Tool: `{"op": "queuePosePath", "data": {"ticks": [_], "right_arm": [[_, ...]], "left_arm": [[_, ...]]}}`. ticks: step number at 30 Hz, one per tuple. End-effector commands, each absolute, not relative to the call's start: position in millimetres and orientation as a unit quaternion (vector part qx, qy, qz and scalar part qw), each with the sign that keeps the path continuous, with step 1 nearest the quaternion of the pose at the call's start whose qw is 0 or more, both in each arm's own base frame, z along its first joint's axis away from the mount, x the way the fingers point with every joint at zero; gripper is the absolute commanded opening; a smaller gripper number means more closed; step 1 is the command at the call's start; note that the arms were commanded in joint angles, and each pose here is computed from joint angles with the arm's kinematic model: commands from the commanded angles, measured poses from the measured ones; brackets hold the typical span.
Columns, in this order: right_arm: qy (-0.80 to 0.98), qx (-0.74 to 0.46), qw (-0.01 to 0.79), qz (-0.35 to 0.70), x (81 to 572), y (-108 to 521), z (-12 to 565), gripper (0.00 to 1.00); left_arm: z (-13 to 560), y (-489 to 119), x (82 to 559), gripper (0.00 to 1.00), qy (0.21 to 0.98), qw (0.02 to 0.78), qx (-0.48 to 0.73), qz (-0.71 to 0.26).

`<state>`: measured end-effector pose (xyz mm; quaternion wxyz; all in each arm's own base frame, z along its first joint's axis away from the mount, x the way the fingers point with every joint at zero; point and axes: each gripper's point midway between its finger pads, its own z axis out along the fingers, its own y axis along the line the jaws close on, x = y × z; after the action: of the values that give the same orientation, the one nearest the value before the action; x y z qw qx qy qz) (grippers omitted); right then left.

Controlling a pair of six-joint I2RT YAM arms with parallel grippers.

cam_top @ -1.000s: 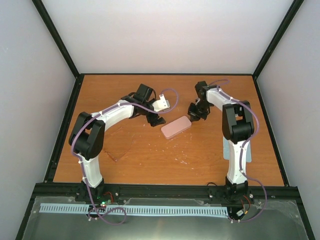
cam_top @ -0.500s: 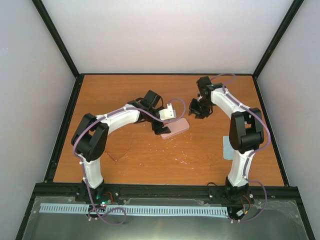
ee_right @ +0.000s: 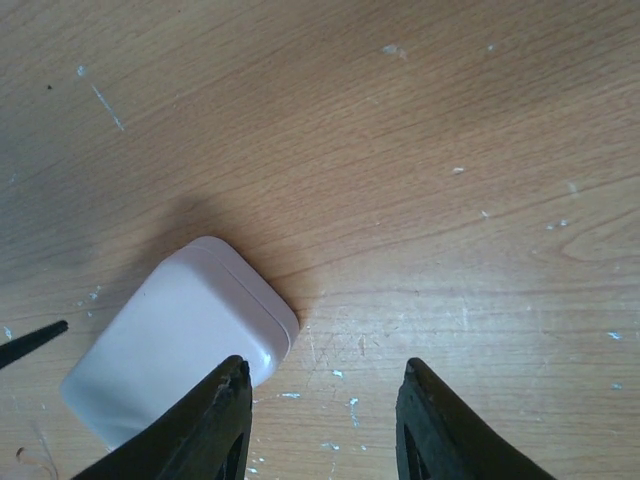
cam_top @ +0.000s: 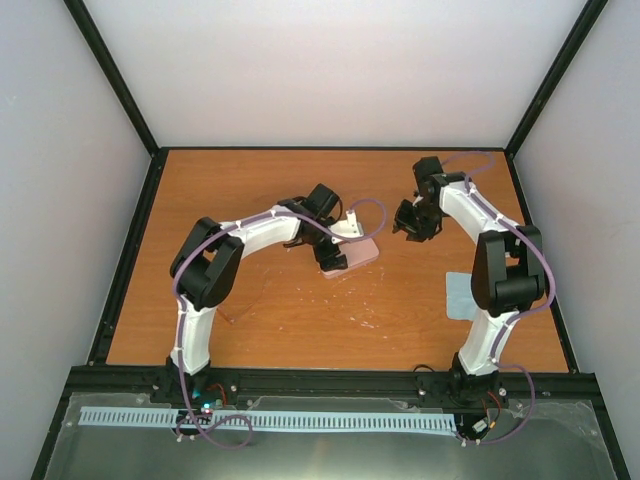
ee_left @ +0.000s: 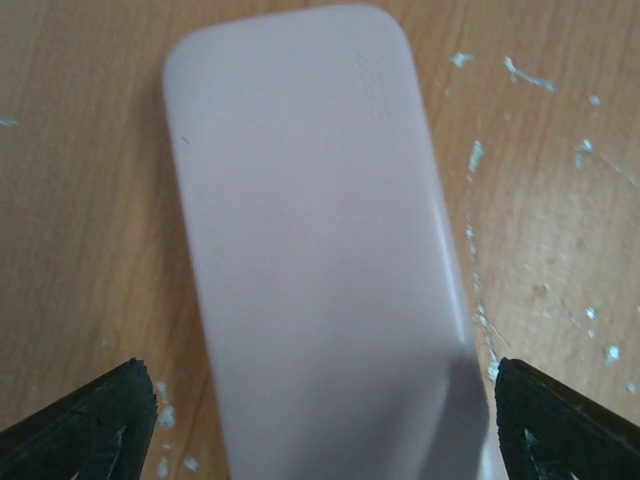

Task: Organize the sunglasses
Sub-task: Adjust the sunglasses case at the center of the board, then open the sunglasses case at the center of the board.

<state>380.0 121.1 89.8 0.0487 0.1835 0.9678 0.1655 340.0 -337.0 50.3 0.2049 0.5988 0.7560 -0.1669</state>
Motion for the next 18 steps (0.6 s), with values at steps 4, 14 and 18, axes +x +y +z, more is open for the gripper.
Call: {"op": "queuePosePath", "data": {"ticks": [4, 14, 18], "right_arm": [[0.964, 0.185, 0.062, 0.183, 375.0, 112.1, 96.0, 0.39], [0.961, 0.185, 0.050, 0.197, 371.8, 114.8, 89.8, 0.43], [0.962, 0.184, 0.048, 0.197, 371.4, 115.0, 88.6, 0.44]], "left_arm": [[60.7, -354.6, 357.6, 0.92, 0.776, 0.210, 0.571, -0.166], [59.3, -358.9, 349.2, 0.95, 0.774, 0.189, 0.578, -0.179], [57.1, -361.5, 344.4, 0.96, 0.773, 0.185, 0.579, -0.181]]}}
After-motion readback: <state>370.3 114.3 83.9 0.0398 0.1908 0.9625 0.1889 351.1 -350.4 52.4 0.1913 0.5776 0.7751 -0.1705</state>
